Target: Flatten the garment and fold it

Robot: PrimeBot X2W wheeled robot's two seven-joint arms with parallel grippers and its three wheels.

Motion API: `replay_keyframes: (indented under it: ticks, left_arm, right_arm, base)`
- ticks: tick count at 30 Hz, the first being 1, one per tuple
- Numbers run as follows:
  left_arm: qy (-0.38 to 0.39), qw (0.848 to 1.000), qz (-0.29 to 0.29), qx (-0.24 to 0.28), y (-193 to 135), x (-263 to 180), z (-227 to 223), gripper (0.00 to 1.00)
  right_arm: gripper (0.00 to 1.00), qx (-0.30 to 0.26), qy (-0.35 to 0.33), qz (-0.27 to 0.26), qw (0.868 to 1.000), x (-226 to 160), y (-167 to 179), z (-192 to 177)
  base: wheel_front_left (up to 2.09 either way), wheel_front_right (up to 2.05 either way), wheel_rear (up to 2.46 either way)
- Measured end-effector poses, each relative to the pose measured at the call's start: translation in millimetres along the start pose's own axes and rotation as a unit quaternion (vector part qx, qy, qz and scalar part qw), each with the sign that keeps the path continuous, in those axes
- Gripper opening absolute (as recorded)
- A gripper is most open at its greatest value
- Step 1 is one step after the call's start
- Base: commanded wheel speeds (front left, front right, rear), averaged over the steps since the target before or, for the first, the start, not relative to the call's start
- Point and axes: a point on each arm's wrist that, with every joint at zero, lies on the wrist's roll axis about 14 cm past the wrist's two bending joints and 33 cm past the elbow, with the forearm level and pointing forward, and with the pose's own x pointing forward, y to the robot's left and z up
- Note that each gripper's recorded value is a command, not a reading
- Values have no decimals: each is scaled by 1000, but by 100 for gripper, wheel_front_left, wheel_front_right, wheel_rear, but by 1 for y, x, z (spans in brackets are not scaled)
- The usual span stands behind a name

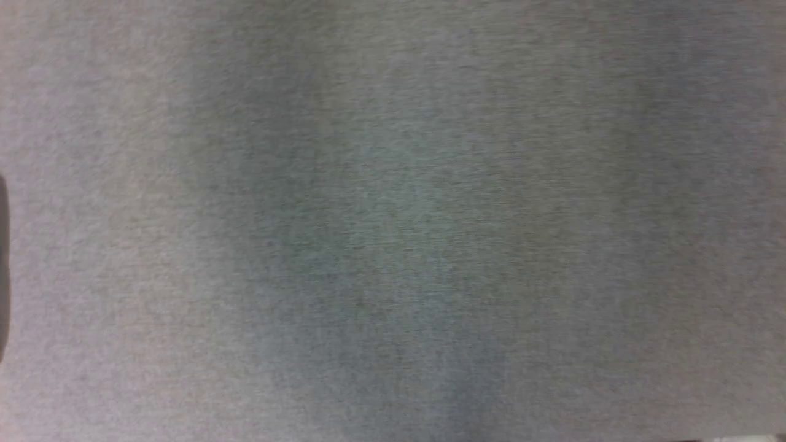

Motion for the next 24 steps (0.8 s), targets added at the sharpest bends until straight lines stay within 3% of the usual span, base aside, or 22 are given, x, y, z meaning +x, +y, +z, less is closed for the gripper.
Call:
replay_keyframes:
  ticks: [6,10,17,24]
  left_arm:
    - [60,998,-18,-8,18,-35,-47,0]
    - [92,994,-34,-37,12,-70,-64,0]
    - [111,986,-41,-115,-3,-138,-44,0]
    - [181,972,-46,-141,-23,-230,-27,0]
  right_arm:
    - [0,5,26,54,998,-4,29,-42]
    - [0,26,39,71,996,-26,25,-56]
    - [0,72,51,79,993,-85,7,-61]
    - [0,112,89,73,987,-152,0,-77]
  base:
    - [0,0,0]
    - [0,0,0]
    - [0,0,0]
    - [0,0,0]
